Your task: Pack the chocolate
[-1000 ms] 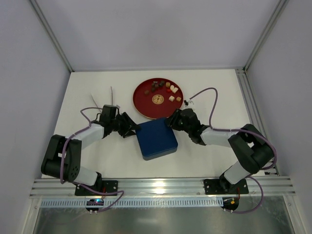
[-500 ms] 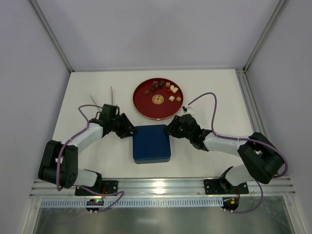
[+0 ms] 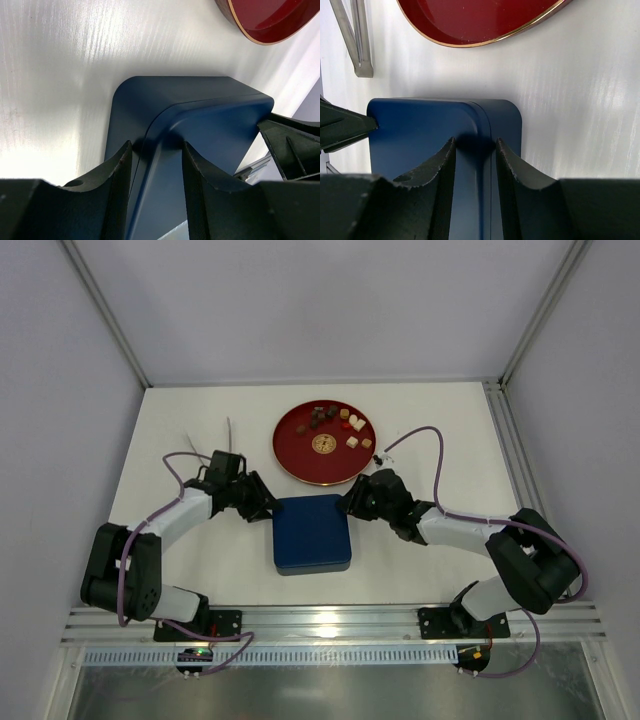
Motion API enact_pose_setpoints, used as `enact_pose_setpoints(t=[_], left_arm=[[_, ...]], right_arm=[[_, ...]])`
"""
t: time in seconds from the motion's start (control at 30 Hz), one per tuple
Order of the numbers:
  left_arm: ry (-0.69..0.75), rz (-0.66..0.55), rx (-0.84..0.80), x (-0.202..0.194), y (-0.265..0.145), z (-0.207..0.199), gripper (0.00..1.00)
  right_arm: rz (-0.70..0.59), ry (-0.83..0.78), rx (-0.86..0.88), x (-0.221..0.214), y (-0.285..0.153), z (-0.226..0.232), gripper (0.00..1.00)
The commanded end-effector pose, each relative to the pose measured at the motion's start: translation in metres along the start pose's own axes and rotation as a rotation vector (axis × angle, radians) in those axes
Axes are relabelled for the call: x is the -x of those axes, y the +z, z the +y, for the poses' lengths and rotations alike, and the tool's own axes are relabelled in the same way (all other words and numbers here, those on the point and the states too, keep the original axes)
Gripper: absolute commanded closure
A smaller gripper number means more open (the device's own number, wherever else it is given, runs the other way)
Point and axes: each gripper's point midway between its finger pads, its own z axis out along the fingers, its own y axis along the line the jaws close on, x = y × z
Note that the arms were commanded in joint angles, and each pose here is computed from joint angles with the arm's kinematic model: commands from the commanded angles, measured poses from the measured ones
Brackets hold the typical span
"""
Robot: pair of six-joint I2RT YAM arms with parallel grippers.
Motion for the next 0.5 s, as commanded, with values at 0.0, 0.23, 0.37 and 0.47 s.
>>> enact_pose_setpoints(t=[0.0,0.23,0.37,0.47], left_arm=[[-0.001,0.14,0.398,-0.048,0.007,0.102,0.6],[-0.002,0.153,0.444,-0.049,0.006,0.111,0.59],[-0.009,0.166,0.497,-0.053,0.008,0.123,0.61],[-0.031,0.191,0.515,-0.06,0.013,0.13,0.66]], right_arm=[[0.373,-0.107,-0.365,-0.102,-0.033,-0.115,0.66],[0.388,-0.093,-0.315,-0.107,-0.034,-0.107,0.67],[0.393,-0.06,-0.314,-0.119,-0.035,-0.117,0.69],[0.391,-0.033,-0.294,-0.128,-0.03,-0.121,0.71]])
